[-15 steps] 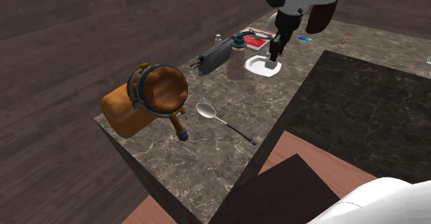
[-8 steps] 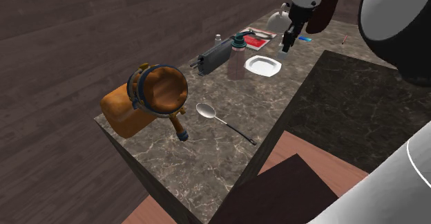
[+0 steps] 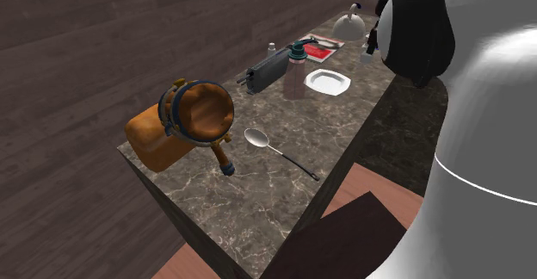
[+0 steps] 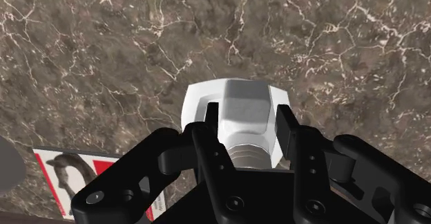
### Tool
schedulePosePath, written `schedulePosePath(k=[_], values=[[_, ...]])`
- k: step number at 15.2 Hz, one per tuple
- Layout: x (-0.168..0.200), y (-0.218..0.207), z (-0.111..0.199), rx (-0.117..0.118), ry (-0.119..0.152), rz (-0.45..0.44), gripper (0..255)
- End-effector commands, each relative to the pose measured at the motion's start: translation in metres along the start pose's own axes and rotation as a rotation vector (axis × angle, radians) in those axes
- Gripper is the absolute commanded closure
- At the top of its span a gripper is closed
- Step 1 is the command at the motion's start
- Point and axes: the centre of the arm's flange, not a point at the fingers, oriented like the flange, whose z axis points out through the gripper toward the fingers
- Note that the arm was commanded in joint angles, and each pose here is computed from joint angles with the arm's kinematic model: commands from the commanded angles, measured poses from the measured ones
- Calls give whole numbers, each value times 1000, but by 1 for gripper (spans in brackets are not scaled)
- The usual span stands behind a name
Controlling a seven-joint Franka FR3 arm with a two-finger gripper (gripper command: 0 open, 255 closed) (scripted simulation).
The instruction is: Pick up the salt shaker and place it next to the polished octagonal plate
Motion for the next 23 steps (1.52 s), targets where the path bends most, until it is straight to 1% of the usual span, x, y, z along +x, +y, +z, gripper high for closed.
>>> schedulePosePath(k=[1, 23], values=[[-1, 15, 7, 1, 1, -2, 255], [-11, 2, 122, 1, 1, -2, 255]])
